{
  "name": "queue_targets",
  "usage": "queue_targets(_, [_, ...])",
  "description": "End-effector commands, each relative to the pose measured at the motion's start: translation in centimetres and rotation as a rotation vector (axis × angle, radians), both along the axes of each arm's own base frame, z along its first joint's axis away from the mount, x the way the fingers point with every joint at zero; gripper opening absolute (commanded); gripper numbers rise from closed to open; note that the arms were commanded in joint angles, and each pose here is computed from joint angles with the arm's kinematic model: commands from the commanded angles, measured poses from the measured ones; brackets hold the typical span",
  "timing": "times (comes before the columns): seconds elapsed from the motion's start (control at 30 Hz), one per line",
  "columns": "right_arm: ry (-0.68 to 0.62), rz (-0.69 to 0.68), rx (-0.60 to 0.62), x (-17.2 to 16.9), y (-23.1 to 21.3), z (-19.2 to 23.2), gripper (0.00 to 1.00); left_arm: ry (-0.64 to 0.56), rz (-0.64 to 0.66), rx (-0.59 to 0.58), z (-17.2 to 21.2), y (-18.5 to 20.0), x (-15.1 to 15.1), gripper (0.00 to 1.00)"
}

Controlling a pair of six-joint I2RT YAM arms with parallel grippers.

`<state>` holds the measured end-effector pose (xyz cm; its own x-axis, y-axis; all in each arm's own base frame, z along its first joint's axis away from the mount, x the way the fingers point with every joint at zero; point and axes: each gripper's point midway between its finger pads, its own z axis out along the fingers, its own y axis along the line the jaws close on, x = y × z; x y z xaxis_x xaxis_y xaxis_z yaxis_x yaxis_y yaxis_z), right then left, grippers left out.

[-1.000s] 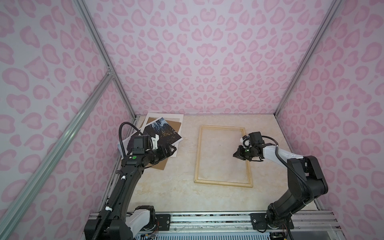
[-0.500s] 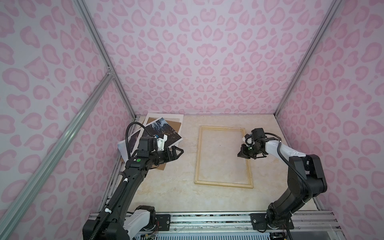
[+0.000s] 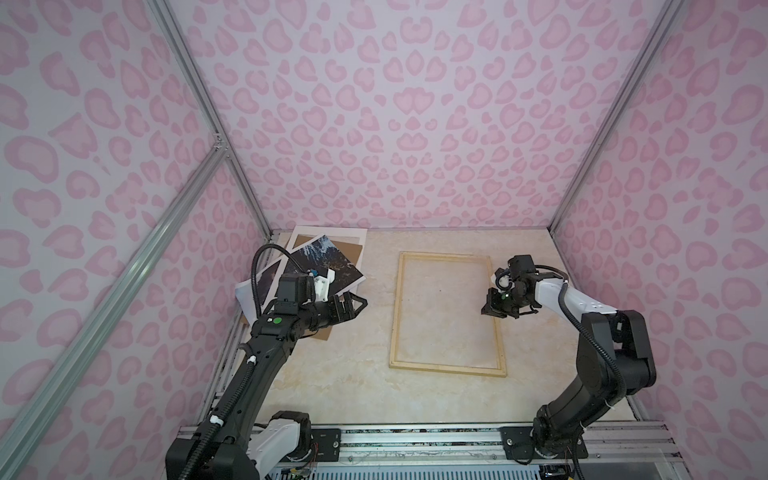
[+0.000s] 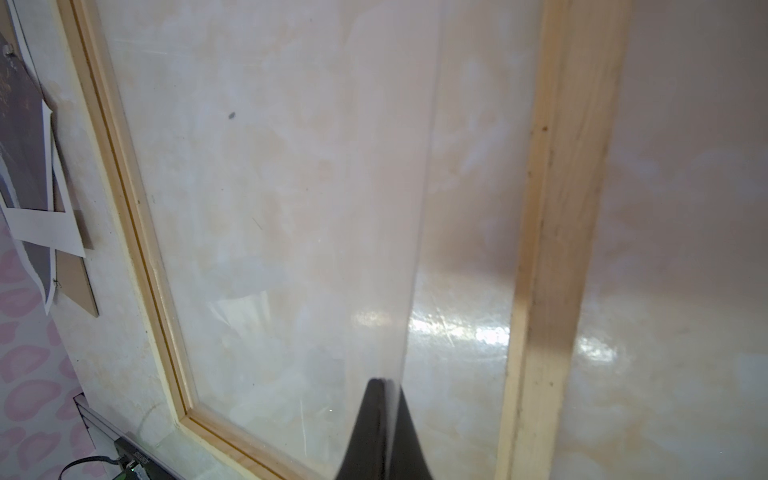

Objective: Put the photo into the frame

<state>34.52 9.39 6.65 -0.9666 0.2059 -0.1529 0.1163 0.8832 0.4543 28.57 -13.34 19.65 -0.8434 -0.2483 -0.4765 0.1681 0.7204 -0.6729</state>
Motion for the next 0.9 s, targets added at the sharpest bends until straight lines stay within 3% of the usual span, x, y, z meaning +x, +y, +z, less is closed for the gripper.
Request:
queue_targets(0.0, [0.005,0.003,0.002,0.0,0.0,-0.1,0.00,-0.020,-0.010,0.003,0.1,-0.1,0.3,0.97])
queue_targets(0.4, [-0.043,0.005,0.112,0.0,1.8,1.6,0.00,-0.011,-0.003,0.009,-0.1,0.0,0.4,0.97])
queue_targets(0.7, [-0.291,0.018,0.191,0.7,7.1,14.3,0.00,-0.014,-0.002,0.005,0.0,0.0,0.4,0.97])
queue_targets(0.87, [-0.398,0.041,0.285,1.4,11.8,21.0,0.00,-0.060,-0.013,-0.044,2.4,-0.7,0.2,0.97])
